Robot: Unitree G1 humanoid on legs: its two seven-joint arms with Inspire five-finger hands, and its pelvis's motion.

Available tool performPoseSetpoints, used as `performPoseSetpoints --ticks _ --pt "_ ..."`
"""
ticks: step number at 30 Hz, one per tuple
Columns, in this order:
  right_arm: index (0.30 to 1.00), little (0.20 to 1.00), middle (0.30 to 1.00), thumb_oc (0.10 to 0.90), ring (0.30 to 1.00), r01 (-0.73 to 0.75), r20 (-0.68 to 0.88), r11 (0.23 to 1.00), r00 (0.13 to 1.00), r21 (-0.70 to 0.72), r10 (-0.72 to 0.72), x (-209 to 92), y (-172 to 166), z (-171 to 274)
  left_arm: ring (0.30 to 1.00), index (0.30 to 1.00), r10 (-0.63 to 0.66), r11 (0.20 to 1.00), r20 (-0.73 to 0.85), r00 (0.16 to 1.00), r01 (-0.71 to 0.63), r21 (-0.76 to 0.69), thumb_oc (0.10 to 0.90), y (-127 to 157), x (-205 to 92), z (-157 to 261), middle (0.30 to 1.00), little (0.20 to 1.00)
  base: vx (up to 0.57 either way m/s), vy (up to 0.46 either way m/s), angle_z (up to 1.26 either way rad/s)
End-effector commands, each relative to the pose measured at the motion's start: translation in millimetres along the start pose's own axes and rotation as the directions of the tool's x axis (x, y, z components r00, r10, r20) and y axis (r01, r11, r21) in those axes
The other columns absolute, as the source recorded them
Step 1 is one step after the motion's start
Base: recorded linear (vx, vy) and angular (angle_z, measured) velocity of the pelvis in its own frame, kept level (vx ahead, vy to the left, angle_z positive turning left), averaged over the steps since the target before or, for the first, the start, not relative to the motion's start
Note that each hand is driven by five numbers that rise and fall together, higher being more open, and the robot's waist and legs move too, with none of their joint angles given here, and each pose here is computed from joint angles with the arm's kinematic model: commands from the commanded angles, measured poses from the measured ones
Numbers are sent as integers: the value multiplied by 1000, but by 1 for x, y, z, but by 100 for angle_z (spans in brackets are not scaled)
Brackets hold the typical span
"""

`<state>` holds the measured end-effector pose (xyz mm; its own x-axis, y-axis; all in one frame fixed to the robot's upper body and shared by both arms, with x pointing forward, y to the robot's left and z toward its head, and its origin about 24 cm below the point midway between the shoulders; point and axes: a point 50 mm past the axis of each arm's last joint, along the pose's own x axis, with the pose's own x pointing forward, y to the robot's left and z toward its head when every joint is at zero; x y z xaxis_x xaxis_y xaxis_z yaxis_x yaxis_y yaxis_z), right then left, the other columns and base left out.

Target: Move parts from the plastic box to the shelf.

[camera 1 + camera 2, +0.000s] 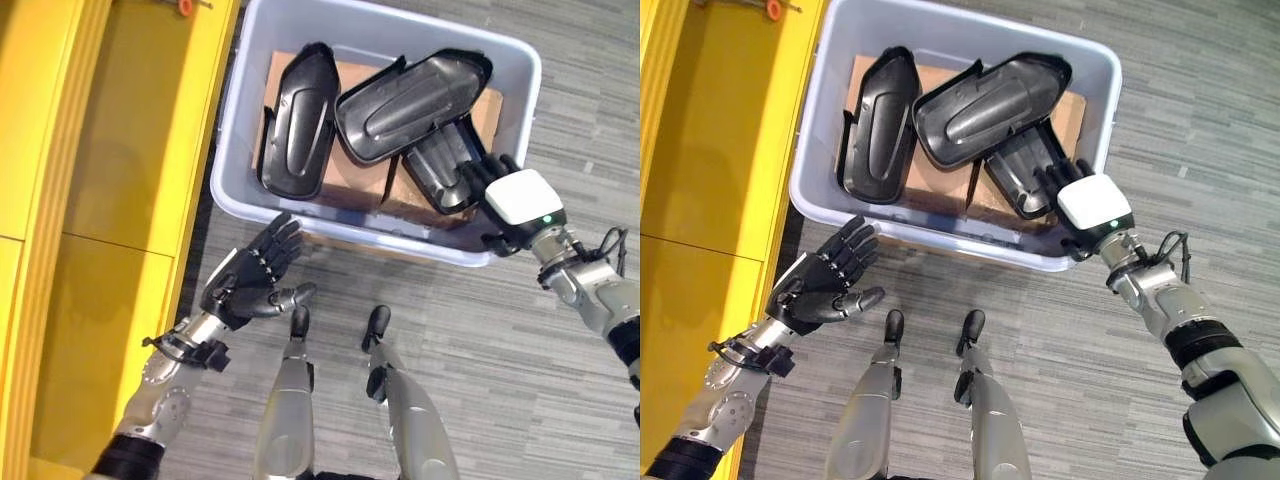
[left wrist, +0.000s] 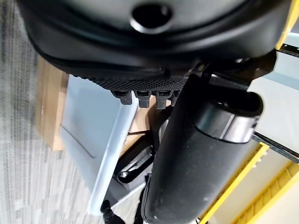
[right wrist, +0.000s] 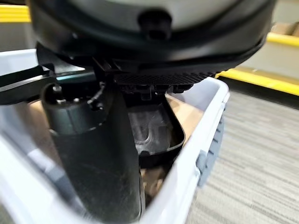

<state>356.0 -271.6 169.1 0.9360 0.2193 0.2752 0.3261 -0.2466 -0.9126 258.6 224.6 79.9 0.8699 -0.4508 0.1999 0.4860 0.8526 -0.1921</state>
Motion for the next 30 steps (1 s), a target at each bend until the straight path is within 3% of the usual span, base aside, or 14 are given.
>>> performPoseSetpoints --ticks 1,14,30 --pt "1000 1000 1000 900 1000 92 -154 983 981 -159 -117 9 -36 -41 1000 1000 -116 993 152 982 112 36 900 -17 9 29 1000 1000 -30 -42 -1" --pt "1000 1000 1000 900 1000 36 -205 977 975 -210 -80 25 -47 -44 1000 1000 -135 991 152 979 132 32 900 -17 13 28 1000 1000 -4 -6 0" --pt "1000 1000 1000 900 1000 -26 -293 983 956 -184 -29 22 -28 -50 1000 1000 -149 989 136 979 145 38 900 -16 18 28 1000 1000 0 -43 3"
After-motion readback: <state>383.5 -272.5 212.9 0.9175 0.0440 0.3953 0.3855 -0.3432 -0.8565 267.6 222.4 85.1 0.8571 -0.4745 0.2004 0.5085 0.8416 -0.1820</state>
